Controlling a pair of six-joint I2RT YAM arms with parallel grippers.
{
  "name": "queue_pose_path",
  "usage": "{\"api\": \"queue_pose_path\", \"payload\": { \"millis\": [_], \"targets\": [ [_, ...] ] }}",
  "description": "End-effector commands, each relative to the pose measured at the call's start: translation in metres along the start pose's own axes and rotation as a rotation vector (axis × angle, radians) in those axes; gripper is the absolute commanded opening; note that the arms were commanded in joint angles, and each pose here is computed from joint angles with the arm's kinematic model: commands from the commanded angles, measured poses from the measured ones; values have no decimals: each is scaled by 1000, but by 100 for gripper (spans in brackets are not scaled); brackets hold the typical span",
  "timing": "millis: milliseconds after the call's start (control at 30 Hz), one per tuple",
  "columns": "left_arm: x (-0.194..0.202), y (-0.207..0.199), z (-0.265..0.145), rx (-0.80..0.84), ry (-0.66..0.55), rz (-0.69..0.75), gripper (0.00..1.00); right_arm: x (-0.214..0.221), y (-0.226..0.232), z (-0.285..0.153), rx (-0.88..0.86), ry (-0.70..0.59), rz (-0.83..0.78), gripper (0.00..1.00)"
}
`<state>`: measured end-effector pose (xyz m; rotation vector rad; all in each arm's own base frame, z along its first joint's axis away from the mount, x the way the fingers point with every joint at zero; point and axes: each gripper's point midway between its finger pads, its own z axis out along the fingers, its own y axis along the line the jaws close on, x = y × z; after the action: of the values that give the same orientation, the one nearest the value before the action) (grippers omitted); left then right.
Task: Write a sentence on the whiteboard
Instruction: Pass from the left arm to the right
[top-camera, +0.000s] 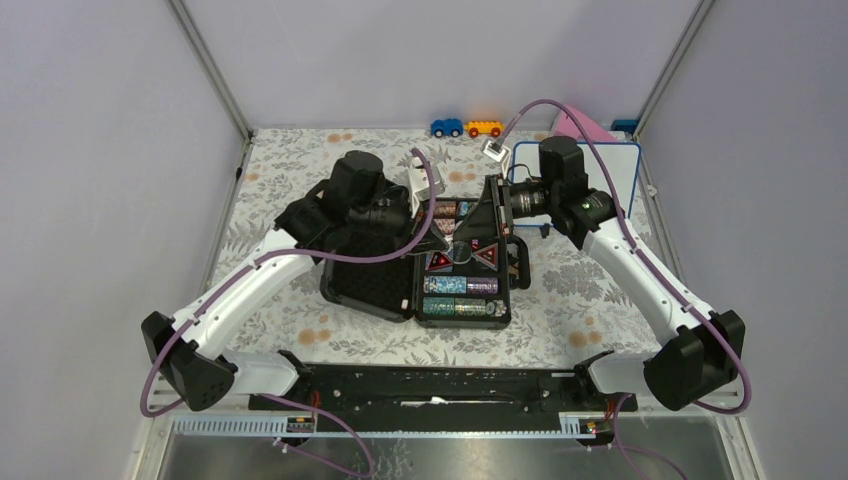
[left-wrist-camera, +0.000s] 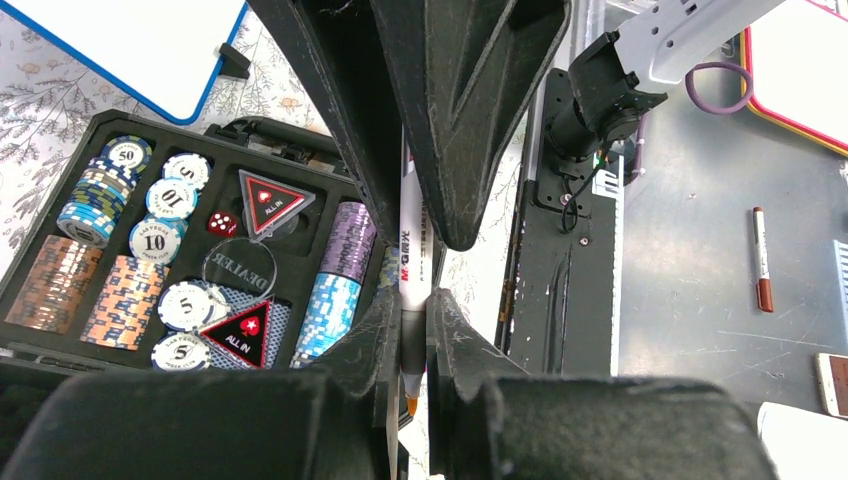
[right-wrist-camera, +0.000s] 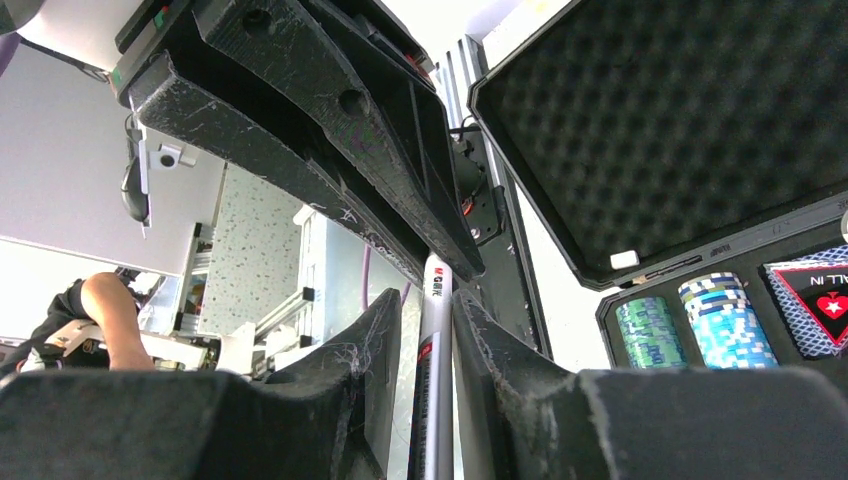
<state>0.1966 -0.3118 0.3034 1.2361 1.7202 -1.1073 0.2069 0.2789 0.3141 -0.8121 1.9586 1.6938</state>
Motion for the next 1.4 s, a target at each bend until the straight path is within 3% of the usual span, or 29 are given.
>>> {"api": "queue_pose_path", "payload": {
  "millis": [0, 100, 267, 333, 467, 567, 600, 1033, 1167, 1367],
  "targets": [
    [-27, -8, 0, 33, -63, 74, 0, -5, 15, 5, -38, 12, -55, 32],
    [-27, -8, 0, 33, -63, 76, 0, -4, 15, 6, -42, 18, -51, 28],
    [-25, -8, -2, 23, -58, 73, 2, -4, 15, 5, -35, 18, -64, 1],
    [-24, -6, -5, 7, -60, 70, 16, -5, 15, 4, -25, 16, -76, 0],
    [-21, 5, -19, -55, -69, 41, 71, -13, 8, -4, 21, -17, -89, 0],
    [-27, 15, -41, -129, -104, 22, 95, -25, -3, -20, 77, -68, -94, 0],
    [-28, 20, -48, -153, -117, 5, 98, -28, -9, -26, 108, -80, -95, 0],
    [-17, 127, -161, -557, -309, -382, 99, -49, -74, -99, 588, -223, -284, 0],
    [-8, 148, -173, -648, -321, -417, 99, -47, -102, -125, 766, -246, -305, 0],
    [-6, 150, -172, -628, -351, -409, 99, -43, -136, -143, 896, -284, -320, 0]
  ]
}}
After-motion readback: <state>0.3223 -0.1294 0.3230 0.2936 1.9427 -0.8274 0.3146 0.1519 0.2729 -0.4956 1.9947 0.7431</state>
